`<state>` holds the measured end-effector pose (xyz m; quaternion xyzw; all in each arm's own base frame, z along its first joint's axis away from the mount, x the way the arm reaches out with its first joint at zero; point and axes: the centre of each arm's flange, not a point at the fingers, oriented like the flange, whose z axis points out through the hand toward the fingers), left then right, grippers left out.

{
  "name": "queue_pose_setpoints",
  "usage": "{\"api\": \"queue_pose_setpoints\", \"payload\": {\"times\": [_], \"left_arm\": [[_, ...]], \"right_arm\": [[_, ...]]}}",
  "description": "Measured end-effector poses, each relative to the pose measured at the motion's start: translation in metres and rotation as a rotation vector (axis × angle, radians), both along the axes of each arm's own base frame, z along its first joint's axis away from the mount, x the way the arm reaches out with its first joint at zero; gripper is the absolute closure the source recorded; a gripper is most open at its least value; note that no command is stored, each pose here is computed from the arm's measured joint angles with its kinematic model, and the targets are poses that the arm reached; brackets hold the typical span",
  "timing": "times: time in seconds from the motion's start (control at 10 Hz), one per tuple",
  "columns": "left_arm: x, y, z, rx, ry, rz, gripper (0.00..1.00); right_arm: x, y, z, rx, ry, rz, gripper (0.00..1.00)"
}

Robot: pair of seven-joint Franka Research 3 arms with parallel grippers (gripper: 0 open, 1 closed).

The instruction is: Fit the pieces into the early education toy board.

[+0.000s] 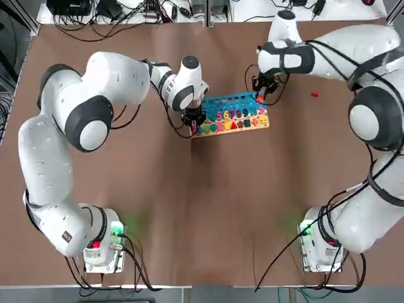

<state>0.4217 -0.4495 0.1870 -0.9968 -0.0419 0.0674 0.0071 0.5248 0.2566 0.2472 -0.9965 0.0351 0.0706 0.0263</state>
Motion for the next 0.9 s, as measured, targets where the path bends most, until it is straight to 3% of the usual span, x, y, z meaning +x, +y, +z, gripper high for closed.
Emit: {"api": "queue_pose_setpoints", "payload": {"times": [0.2, 0.4, 0.9], "left_arm": [[0.000, 0.000, 0.000, 0.001, 0.001, 0.004, 0.74], [0.000, 0.001, 0.000, 0.004, 0.002, 0.028, 0.74], [0.001, 0.002, 0.000, 0.006, 0.004, 0.057, 0.74]], "right_arm": [[-0.008, 0.022, -0.030, -0.009, -0.002, 0.104, 0.59], [-0.002, 0.019, -0.034, 0.004, -0.009, 0.227, 0.59], [-0.003, 0.020, -0.041, 0.003, 0.000, 0.269, 0.59]]}}
